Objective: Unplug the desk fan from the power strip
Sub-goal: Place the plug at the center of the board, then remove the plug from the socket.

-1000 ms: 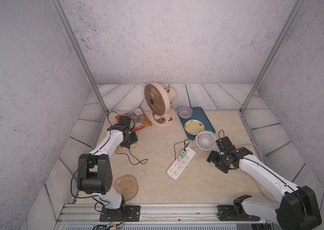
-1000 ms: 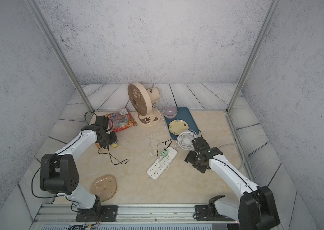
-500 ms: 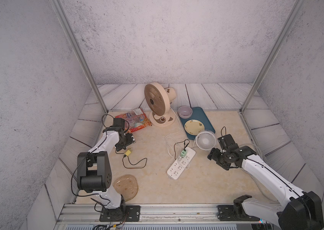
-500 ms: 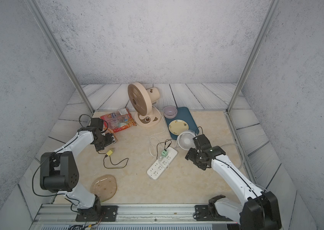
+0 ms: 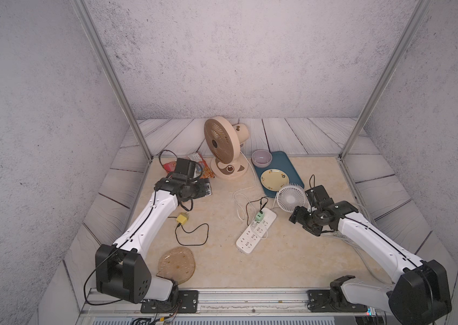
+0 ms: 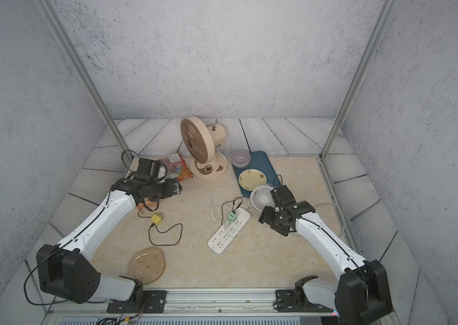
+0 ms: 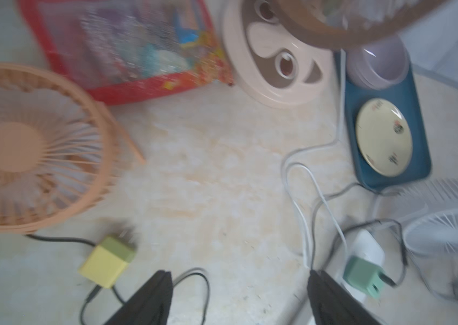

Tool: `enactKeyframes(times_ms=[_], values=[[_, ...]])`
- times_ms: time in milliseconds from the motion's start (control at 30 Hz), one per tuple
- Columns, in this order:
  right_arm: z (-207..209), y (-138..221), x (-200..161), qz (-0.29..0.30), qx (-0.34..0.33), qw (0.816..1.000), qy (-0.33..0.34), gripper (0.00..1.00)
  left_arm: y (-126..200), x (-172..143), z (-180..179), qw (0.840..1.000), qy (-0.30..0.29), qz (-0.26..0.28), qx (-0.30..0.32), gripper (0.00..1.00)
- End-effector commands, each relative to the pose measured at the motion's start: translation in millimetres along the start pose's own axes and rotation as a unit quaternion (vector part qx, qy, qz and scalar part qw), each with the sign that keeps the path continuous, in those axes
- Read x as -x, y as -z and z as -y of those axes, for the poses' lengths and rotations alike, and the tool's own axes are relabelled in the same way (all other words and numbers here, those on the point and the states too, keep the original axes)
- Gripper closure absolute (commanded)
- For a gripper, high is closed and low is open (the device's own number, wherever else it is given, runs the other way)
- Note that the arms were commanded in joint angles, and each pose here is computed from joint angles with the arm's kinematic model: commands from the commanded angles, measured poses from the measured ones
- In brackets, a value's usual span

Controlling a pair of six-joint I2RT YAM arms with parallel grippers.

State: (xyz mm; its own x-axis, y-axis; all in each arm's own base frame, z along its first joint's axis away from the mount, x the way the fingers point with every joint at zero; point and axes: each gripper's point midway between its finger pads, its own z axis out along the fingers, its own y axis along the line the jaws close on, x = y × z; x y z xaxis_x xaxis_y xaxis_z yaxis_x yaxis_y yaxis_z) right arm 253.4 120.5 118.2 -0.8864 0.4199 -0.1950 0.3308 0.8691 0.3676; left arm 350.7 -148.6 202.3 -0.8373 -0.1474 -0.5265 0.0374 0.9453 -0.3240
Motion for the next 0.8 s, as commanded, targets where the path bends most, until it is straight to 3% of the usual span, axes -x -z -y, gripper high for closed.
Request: enactKeyframes(times_ms=[0, 167, 300, 467, 600, 767], values=[[-9, 4, 4, 0.002, 0.016, 1.000, 0.011, 0.21, 0, -38, 56, 0.996, -0.048, -0.041, -0.057, 0.20], [-15, 6, 4, 0.001, 0.030, 0.999, 0.020, 0.21, -9, -90, 113, 0.982, -0.098, -0.085, -0.136, 0.20], [-13, 1, -1, -0.014, 0.029, 0.999, 0.019, 0.22, -16, -107, 127, 0.972, -0.122, -0.113, -0.164, 0.21], [-15, -3, -8, -0.030, 0.038, 0.999, 0.017, 0.22, -29, -136, 134, 0.947, -0.181, -0.178, -0.196, 0.21], [-17, -6, -14, -0.049, 0.041, 0.998, 0.019, 0.22, -33, -141, 131, 0.943, -0.197, -0.185, -0.193, 0.24], [-13, -11, -22, -0.064, 0.036, 0.997, 0.011, 0.24, -32, -135, 137, 0.945, -0.209, -0.182, -0.172, 0.36]])
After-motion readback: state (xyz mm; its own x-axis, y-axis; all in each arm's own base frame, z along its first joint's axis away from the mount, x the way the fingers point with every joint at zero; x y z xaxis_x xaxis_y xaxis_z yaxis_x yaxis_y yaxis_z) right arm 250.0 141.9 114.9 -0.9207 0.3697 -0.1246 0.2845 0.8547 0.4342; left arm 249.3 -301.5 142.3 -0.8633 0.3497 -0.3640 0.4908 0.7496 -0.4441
